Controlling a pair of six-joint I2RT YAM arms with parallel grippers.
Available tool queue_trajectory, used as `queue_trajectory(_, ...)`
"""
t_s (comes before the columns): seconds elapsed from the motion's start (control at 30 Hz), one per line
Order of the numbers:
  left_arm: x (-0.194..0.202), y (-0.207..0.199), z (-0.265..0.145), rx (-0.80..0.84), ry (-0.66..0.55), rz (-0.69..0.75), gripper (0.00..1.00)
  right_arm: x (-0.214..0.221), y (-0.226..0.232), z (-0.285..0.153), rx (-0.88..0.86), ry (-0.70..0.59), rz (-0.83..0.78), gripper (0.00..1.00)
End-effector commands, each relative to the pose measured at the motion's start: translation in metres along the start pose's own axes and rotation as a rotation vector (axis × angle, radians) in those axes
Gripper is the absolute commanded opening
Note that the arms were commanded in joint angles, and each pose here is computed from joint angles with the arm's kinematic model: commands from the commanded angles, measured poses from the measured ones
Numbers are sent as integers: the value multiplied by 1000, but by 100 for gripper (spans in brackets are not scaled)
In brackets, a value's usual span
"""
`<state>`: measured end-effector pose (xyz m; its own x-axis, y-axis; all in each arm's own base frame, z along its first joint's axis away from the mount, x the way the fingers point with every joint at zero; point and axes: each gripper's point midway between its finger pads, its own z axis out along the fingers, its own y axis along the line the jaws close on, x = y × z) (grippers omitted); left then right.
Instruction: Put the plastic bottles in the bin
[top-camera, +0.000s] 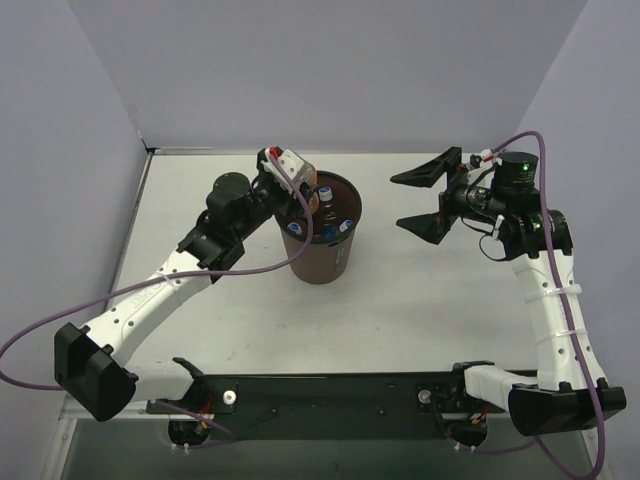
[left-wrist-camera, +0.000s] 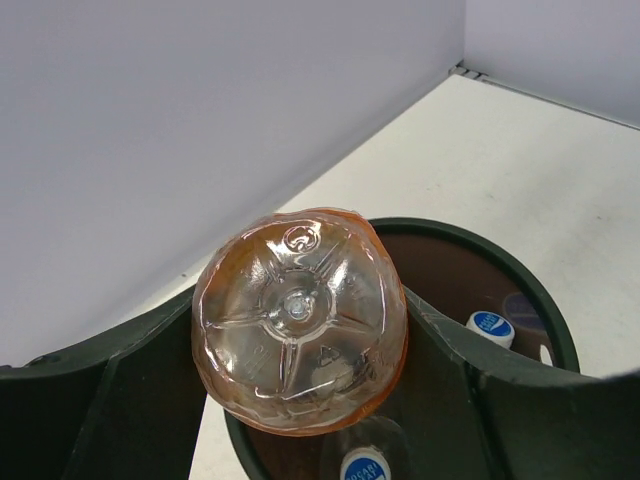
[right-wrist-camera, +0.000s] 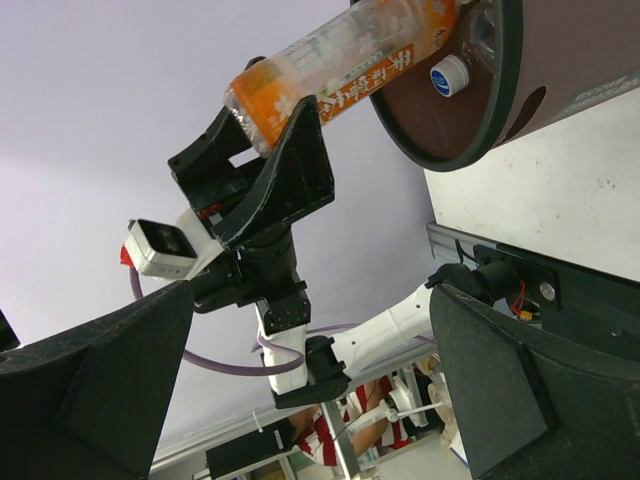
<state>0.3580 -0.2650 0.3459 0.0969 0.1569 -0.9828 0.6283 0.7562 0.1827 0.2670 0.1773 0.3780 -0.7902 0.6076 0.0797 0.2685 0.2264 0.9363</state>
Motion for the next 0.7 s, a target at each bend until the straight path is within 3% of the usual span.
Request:
queue_trajectory(0.0,-31,14,-5,-54,-116,98,65,4,4,-5,-22,6,-19,98)
queue_trajectory(0.13,-6,7,8,-27,-103,115,65,4,4,-5,-22,6,-18,98)
queue_trajectory(0.37,72,-15,30,47,53,45,64,3,4,-5,-22,4,-12,98)
queue_trajectory(0.57,84,-17,38,46,162,-64,65,0,5,-5,-22,-4,-9,98)
queue_trajectory(0.67,79,-17,37,49,193,-86,85,-1,4,-5,-20,-7,-6,98)
